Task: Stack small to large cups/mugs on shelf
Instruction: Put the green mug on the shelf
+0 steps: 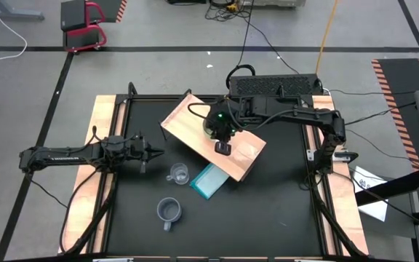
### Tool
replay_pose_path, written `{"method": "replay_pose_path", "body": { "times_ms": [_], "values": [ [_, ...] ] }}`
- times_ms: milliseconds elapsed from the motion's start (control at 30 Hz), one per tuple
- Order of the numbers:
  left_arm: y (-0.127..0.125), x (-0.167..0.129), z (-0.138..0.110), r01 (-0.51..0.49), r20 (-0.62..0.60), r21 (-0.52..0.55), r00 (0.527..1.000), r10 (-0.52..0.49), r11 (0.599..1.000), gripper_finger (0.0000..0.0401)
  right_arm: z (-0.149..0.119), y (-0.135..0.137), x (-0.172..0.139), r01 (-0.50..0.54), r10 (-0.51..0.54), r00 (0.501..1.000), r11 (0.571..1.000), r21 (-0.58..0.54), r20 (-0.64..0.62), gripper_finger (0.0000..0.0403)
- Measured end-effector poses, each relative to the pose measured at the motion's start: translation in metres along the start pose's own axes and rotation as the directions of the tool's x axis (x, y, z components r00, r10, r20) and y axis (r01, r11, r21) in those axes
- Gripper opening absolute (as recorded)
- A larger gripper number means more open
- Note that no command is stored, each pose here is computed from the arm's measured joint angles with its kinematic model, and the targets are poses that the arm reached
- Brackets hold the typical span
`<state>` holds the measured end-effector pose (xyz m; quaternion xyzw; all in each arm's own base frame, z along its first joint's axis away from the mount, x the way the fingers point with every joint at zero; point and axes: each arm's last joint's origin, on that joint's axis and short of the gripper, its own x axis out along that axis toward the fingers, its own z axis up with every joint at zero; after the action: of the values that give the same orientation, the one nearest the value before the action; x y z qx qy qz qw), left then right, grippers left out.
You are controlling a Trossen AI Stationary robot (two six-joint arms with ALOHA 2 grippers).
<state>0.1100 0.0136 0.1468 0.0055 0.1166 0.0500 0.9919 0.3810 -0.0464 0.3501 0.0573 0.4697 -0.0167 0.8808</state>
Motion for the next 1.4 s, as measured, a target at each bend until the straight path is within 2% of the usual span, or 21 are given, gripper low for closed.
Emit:
{"method": "replay_pose_path", "body": {
  "times_ms": [167,833,1167,1400],
  "values": [
    [0.0,0.0,0.0,0.0,0.0,0.0,1.0,0.0,1.0,0.0031,0.0,0.0,0.001,-0.005,0.005,1.0,1.0,0.008,-0.003,0.004],
    [0.0,0.0,0.0,0.0,0.0,0.0,1.0,0.0,1.0,0.0031,0.006,-0.001,0.001,0.013,-0.013,0.998,1.0,-0.007,0.058,0.0045],
    [0.0,0.0,0.0,0.0,0.0,0.0,1.0,0.0,1.0,0.0031,0.01,-0.001,0.0,0.013,-0.011,0.995,1.0,-0.014,0.101,0.0101],
    [0.0,0.0,0.0,0.0,0.0,0.0,1.0,0.0,1.0,0.0031,0.013,0.001,-0.021,0.023,-0.012,0.983,0.998,-0.06,0.182,0.012]
  ]
}}
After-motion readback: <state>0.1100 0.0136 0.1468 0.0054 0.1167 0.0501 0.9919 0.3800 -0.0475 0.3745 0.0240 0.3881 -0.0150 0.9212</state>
